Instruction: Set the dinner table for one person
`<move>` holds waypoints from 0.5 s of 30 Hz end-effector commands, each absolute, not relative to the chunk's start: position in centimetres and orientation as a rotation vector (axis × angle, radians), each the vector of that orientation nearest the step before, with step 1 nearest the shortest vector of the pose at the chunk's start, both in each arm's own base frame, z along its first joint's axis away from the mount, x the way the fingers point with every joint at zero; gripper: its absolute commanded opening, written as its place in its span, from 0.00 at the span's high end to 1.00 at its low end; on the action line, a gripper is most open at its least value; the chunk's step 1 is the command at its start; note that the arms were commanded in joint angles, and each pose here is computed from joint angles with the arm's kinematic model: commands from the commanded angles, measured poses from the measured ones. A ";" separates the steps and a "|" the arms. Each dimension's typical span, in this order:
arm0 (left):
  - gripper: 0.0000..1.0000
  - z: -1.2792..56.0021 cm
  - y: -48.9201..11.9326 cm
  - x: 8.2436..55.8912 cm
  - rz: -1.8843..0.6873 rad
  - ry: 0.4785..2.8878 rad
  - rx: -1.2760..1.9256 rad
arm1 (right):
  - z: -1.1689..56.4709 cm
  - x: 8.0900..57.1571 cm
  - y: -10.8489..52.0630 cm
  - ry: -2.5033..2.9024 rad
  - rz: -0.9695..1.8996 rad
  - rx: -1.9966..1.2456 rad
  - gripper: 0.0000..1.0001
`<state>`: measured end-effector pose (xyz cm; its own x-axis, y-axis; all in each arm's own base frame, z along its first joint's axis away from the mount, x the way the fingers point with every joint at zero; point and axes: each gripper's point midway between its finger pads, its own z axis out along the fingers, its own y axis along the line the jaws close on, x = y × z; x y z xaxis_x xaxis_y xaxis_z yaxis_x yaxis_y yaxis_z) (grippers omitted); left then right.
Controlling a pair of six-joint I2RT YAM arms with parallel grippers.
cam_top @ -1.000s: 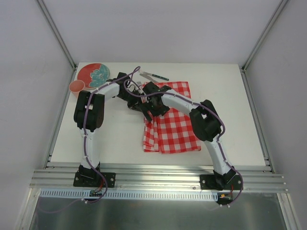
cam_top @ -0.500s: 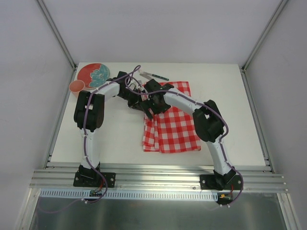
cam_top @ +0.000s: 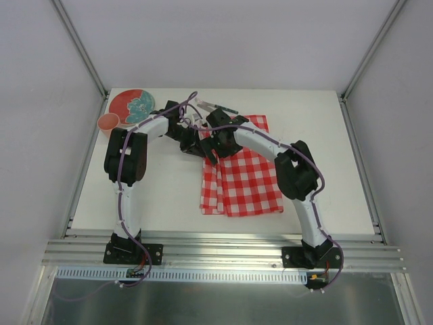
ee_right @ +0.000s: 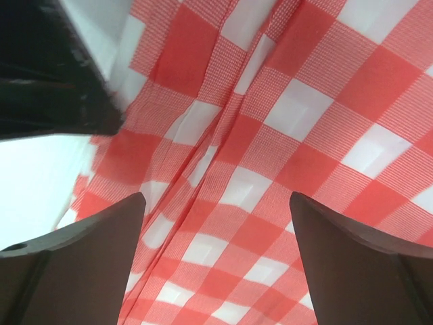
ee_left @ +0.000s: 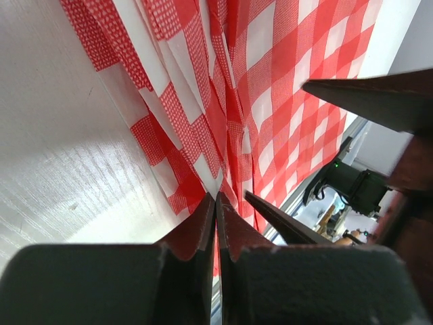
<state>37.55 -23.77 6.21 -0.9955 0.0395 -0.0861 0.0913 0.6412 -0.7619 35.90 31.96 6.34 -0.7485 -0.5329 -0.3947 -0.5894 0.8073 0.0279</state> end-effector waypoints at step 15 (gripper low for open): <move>1.00 7.8 -24.0 37.6 -1.305 2.761 0.122 | 4.9 35.8 30.8 2.644 0.194 -0.934 0.87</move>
<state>37.57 -23.81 6.27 -0.9965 0.0308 -0.0775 0.0792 0.6416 -0.7629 36.46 30.97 2.37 -0.7445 -0.5844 -0.3228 -0.6174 0.7866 0.0002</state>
